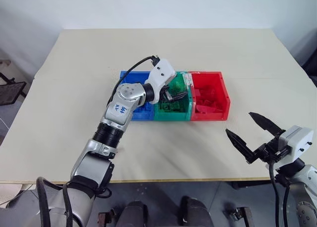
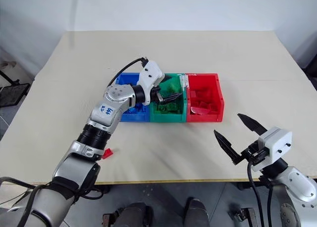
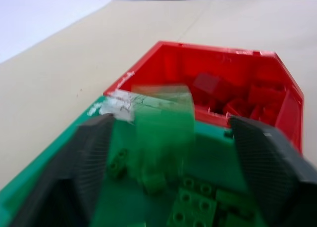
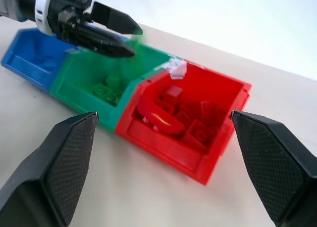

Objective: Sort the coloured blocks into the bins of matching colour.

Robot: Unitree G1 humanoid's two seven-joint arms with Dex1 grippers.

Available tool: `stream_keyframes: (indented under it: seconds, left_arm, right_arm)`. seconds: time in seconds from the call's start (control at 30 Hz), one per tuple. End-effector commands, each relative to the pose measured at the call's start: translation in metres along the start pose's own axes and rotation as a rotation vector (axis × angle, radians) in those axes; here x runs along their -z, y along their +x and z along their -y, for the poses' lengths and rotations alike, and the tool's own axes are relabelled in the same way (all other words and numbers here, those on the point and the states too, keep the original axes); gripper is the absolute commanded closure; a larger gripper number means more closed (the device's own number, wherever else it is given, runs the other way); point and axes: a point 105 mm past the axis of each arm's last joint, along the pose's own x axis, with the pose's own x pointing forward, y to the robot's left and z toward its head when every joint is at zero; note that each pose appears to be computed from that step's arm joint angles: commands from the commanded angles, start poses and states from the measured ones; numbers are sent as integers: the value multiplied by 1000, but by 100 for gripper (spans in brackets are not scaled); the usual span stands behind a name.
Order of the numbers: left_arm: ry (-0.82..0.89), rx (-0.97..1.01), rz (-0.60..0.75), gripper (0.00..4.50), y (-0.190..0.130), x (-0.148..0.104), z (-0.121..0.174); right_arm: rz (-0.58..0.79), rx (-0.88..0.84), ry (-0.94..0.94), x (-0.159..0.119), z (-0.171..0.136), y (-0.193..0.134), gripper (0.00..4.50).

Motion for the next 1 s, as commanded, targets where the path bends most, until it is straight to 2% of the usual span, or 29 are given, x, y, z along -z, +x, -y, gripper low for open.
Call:
stream_keyframes:
  seconds: [0.03,0.2,0.3,0.37,0.47,0.7,0.8,0.93,1.0]
  left_arm:
    - [53,-3,77,5,-24,-16,-4]
    - [104,-12,66,5,-66,-1,-10]
    - [150,43,132,5,-109,2,-6]
    - [159,63,127,5,-138,9,-4]
    - [51,49,18,5,-193,34,-4]
    - [-62,-132,-202,5,-270,83,-3]
    - [-74,-126,-236,5,-281,85,7]
    - [-90,12,-280,5,-273,78,36]
    - [-107,56,-383,5,-273,88,44]
  right_arm:
    - [18,-47,-33,-9,0,5,0]
    - [19,-115,-45,-9,3,13,0]
    - [4,-238,-52,-6,-8,22,0]
    - [-11,-338,-46,-3,-18,26,0]
    - [-40,-548,-58,2,-40,35,0]
    - [1,-785,-53,-2,-71,55,0]
    - [27,-811,-54,-5,-76,62,0]
    - [20,-827,-52,-2,-76,64,0]
    - [10,-830,-58,1,-73,62,0]
